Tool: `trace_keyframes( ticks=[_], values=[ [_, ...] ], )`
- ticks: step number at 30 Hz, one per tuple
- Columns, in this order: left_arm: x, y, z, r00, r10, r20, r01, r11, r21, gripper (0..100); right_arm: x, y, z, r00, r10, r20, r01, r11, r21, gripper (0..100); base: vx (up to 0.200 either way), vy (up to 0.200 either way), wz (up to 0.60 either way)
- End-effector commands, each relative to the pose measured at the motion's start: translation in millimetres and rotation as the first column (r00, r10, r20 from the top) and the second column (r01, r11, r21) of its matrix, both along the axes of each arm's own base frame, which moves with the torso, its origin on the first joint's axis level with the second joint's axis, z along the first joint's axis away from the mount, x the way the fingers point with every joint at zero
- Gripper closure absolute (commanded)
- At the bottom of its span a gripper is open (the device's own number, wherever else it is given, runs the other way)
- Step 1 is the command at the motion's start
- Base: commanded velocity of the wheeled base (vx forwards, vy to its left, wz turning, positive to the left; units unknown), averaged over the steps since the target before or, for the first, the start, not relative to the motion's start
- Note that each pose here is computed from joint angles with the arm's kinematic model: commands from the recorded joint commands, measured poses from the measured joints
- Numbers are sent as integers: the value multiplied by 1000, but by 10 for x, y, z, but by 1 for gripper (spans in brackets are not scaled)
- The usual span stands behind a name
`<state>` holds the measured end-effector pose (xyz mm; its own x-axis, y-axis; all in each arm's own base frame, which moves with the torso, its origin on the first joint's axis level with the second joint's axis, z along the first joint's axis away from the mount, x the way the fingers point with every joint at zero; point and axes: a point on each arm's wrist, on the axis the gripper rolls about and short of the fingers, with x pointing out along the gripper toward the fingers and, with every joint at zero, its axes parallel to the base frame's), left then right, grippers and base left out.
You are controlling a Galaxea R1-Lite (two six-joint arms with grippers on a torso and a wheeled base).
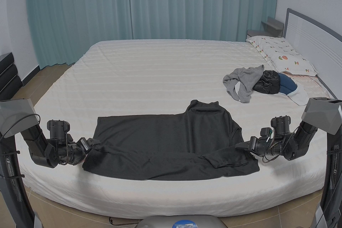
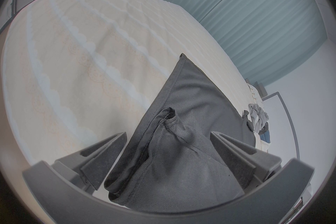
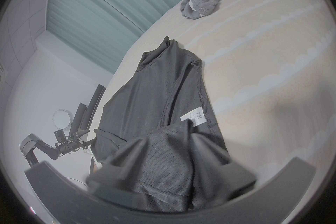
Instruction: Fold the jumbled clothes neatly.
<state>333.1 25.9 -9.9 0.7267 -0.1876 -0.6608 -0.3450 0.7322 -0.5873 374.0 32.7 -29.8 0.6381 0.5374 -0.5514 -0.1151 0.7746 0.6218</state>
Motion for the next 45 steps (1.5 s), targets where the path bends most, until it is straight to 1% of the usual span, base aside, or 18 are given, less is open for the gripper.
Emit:
trace_keyframes(
  ticks=[1, 8, 13, 19, 21, 25, 30, 33, 37, 42, 44, 45],
  values=[
    [10, 3, -6, 1000, 1, 1, -1, 1000, 0, 0, -16, -15, -25, 1000, -5, -11, 5, 1000, -2, 100, 0, 0, 0],
    [67, 40, 15, 1000, 16, 19, -16, 1000, -3, 0, -10, -79, 23, 1000, -29, 9, 29, 1000, -5, 100, 0, 0, 0],
    [103, 45, 44, 999, 34, 32, -34, 999, -14, 0, -31, -170, 132, 998, -53, 29, 53, 999, 2, 100, 0, 0, 0],
    [151, 51, 97, 997, 46, 55, -46, 999, -18, 0, -69, -210, 172, 998, -63, 30, 62, 998, 5, 100, 0, 0, 0],
    [206, 31, 128, 996, 59, 70, -57, 998, -30, 0, -75, -266, 204, 996, -82, 39, 82, 997, 11, 100, 0, 0, 0],
    [274, 14, 157, 994, 67, 87, -66, 998, -20, 0, -91, -266, 192, 996, -84, 34, 83, 996, 7, 100, 0, 0, 0],
    [309, -127, 141, 997, 51, 52, -51, 999, -2, 0, -90, -294, 188, 995, -92, 34, 92, 996, 6, 100, 0, 0, 0],
    [315, -194, 141, 998, 34, 45, -34, 999, -1, 0, -98, -289, 161, 996, -89, 27, 89, 996, 4, 100, 0, 0, 0],
    [358, -352, 103, 999, 5, 39, -6, 1000, 13, 0, -117, -249, 137, 997, -77, 18, 77, 997, 1, 100, 0, 0, 0],
    [465, -419, 19, 999, 35, 31, -37, 997, 62, 0, -117, -238, 137, 997, -73, 18, 73, 997, 0, 100, 0, 0, 0],
    [465, -419, 19, 999, 35, 31, -37, 997, 62, 0, -117, -238, 137, 997, -73, 18, 73, 997, 0, 100, 0, 0, 0],
    [482, -419, -14, 999, 37, -5, -37, 997, 69, 0, -118, -238, 131, 997, -73, 15, 73, 997, 0, 100, 0, 0, 0]
  ],
)
